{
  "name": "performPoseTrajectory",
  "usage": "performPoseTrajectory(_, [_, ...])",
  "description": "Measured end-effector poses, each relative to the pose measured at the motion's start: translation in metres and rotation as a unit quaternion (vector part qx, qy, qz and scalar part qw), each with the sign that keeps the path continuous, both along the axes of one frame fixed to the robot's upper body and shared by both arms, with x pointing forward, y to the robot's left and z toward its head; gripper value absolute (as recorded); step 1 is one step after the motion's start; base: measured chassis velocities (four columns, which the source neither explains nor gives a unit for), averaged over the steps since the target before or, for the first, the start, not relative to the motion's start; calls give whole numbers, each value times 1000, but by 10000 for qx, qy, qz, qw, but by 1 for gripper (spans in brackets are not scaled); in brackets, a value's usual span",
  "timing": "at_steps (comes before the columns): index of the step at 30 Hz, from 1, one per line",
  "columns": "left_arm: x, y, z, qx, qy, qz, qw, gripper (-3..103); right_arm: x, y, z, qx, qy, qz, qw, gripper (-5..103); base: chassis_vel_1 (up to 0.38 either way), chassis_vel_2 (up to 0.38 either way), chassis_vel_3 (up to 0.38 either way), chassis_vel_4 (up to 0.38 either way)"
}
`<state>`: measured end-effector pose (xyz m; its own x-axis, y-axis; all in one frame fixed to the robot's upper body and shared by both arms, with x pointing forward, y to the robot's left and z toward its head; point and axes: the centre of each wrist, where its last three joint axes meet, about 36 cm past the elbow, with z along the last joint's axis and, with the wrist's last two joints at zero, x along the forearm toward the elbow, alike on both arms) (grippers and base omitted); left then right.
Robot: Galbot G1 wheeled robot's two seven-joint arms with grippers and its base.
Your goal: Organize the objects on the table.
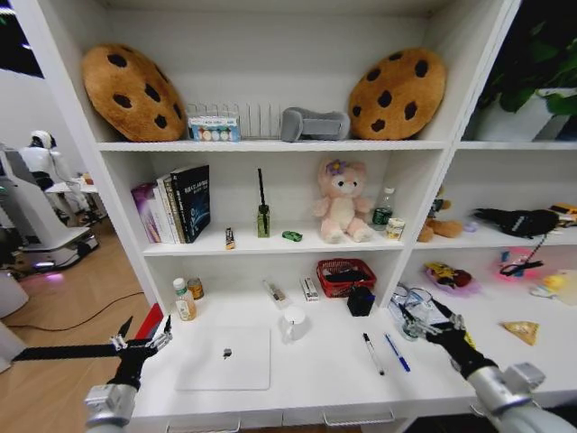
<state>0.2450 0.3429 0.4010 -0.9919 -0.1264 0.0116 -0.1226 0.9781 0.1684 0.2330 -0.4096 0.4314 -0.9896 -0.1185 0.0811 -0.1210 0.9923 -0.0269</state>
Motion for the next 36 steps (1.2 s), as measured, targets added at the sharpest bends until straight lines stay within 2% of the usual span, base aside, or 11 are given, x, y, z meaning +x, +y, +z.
performPoseTrajectory(2, [-1, -1, 0, 3, 10, 4, 10000, 100, -5, 3, -10, 40, 95, -67, 9999, 100, 0, 0, 0, 0])
performPoseTrajectory(4, [-6, -2, 1, -8, 72, 61, 10000, 100, -17, 2, -41, 45, 420, -345, 9985, 100, 0, 0, 0, 0])
performPoseTrajectory(8, [-7, -2, 1, -1, 102, 57, 9999, 100, -27, 1, -60, 78, 667, -498, 9965, 100, 0, 0, 0, 0])
performPoseTrajectory(9, [-8, -5, 2, -31, 125, 48, 9999, 100, -33, 0, -72, 99, 842, -565, 9948, 100, 0, 0, 0, 0])
performPoseTrajectory(12, [-10, -7, 2, -71, 140, 57, 9999, 100, -35, 0, -78, 100, 903, -595, 9941, 102, 0, 0, 0, 0])
performPoseTrajectory(13, [-13, -12, 3, -143, 166, 78, 9997, 100, -34, 2, -87, 101, 980, -600, 9933, 99, 0, 0, 0, 0])
performPoseTrajectory(18, [-15, -14, 2, -179, 188, 107, 9996, 100, -24, 9, -88, 138, 1085, -410, 9932, 95, 0, 0, 0, 0])
performPoseTrajectory(21, [-14, -20, 11, -337, 134, 144, 9992, 100, -18, 25, -90, 212, 1241, -257, 9917, 93, 0, 0, 0, 0])
performPoseTrajectory(27, [-14, -20, 14, -362, 110, 164, 9992, 100, -14, 44, -103, 281, 1369, -161, 9901, 90, 0, 0, 0, 0])
performPoseTrajectory(36, [-14, -13, 9, -203, 146, 127, 9996, 100, 41, 36, -80, 296, 1750, -343, 9835, 89, 0, 0, 0, 0])
